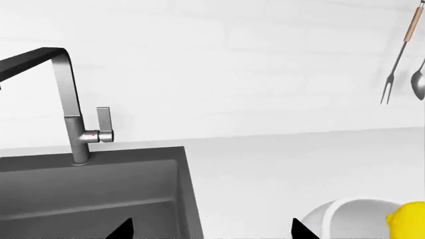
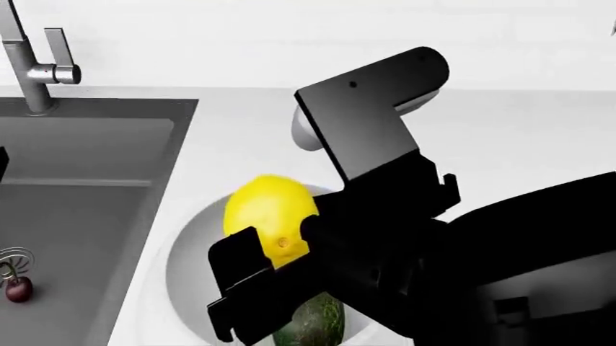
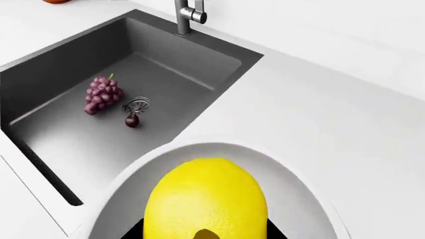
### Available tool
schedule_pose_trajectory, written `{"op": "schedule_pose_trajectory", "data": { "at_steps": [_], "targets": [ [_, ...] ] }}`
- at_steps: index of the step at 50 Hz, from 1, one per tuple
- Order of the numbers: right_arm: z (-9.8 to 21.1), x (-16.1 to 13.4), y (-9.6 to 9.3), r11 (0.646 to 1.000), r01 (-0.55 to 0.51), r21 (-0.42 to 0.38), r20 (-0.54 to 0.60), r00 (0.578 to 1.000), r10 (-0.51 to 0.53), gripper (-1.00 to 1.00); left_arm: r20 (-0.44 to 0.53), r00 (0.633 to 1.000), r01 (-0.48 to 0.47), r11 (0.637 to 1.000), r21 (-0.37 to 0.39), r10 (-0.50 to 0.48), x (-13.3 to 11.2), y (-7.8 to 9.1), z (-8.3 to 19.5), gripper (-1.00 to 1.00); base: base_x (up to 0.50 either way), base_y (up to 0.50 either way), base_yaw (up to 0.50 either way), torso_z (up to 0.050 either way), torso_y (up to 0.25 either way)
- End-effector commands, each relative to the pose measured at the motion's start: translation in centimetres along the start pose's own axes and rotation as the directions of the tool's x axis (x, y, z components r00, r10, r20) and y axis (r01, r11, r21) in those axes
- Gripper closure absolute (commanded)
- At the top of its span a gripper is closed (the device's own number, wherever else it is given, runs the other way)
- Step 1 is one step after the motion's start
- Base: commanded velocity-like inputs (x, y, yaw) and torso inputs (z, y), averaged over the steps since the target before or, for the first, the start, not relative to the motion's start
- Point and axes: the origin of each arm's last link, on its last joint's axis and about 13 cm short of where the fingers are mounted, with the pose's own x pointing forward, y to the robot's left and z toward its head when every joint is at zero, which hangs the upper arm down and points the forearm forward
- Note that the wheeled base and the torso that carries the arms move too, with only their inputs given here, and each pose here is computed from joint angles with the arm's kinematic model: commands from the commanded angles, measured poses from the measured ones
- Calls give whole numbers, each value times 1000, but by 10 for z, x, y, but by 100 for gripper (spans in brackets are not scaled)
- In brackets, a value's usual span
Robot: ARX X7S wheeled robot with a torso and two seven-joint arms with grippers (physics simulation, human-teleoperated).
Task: There is a mixed pile of frozen fruits and vegetables on the counter. Locate all the frozen vegetables and place the items in a bowl on the counter. Take all the frozen fruits and defrost them in a running sink.
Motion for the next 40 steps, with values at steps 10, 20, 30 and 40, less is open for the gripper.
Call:
{"op": "schedule_pose_trajectory", "data": {
  "at_steps": [10, 20, 30, 40],
  "targets": [
    [24, -12, -4, 1000, 5, 26, 99, 995, -8, -100, 38, 999, 29, 999, -17, -28, 2, -1, 4, -100, 0, 0, 0, 0, 0],
    [62, -39, -18, 996, 73, 46, 262, 962, -82, -100, 40, 999, 19, 1000, -19, -18, 1, 1, 4, -100, 0, 0, 0, 0, 0],
    [45, -46, -62, 962, 271, 41, 366, 892, -267, -100, 49, 999, -17, 1000, 1, 17, -3, 7, 11, -100, 0, 0, 0, 0, 0],
    [7, -56, -102, 896, 423, 134, 425, 792, -438, -100, 72, 996, -47, 998, 51, 43, 2, 9, 40, -100, 0, 0, 0, 0, 0]
  ]
}}
